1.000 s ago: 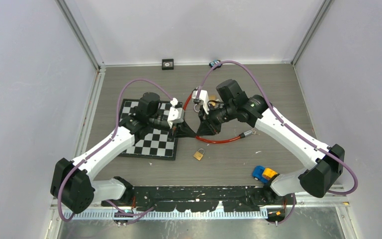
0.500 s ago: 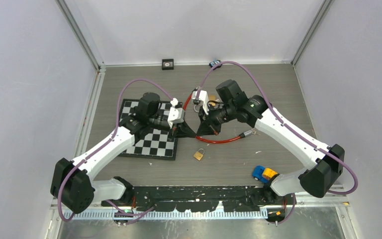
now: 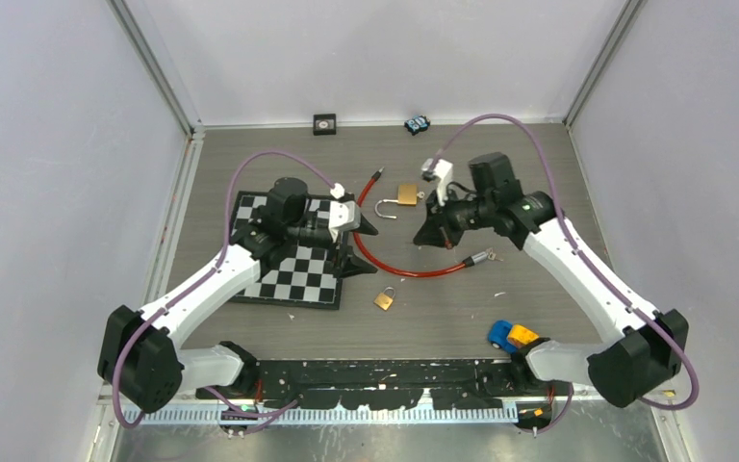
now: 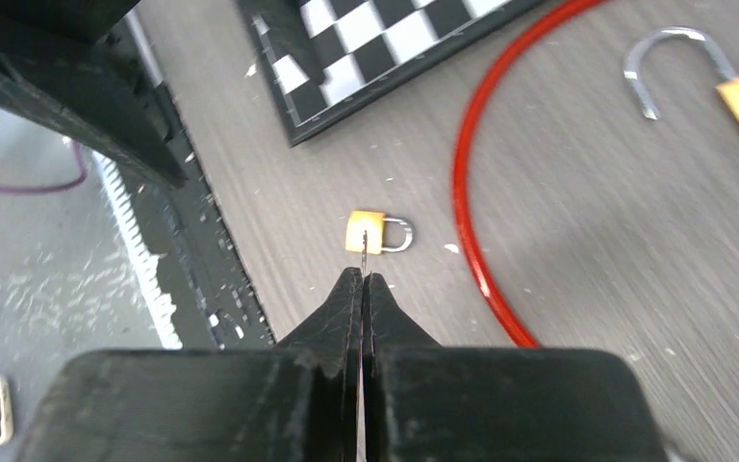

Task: Unlock with the key

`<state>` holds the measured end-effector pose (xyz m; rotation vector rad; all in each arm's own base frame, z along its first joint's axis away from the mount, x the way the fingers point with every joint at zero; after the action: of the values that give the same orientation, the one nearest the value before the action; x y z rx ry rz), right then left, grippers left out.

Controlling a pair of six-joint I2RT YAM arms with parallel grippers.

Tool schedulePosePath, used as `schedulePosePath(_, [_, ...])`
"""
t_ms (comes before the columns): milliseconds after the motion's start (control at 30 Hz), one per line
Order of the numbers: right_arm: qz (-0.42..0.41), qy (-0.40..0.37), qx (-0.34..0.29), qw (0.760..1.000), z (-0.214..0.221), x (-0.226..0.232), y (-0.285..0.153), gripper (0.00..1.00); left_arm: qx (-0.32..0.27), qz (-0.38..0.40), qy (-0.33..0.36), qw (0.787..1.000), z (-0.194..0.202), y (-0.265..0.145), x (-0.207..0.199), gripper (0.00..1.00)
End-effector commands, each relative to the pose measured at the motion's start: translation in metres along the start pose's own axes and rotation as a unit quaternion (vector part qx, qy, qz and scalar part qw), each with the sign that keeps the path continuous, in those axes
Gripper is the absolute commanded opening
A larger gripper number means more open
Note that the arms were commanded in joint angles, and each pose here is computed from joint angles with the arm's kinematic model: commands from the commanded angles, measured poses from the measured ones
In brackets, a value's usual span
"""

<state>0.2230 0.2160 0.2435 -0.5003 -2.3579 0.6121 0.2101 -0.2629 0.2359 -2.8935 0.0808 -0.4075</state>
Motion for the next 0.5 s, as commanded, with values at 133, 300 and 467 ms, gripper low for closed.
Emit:
schedulePosePath(133, [0.063,0.041,-0.140,0.987,-0.019,-0.032,-0.054,0.01,0.086,0.010,-0.006,0.996,0.060,0.026,0.000,0.80])
schedulePosePath(300, [0.087,0.051,-0.169,0.980,-0.019,-0.043,-0.074,0.01,0.155,0.059,-0.012,0.986,0.097,0.054,-0.016,0.75])
schedulePosePath(467, [0.096,0.049,-0.176,0.978,-0.017,-0.046,-0.080,0.01,0.243,0.078,-0.040,0.966,0.124,0.088,-0.024,0.57])
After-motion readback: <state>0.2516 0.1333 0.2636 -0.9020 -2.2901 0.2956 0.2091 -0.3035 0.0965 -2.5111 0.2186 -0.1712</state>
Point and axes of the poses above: each gripper's point midway between its finger pads, its own y axis out along the fingers, its own x axis along the line the jaws close on, z = x × y, the point moved 3 cm from there along -y, back along the fingers, and after that the axes turned 14 degrees about y, right-handed, at the moved point
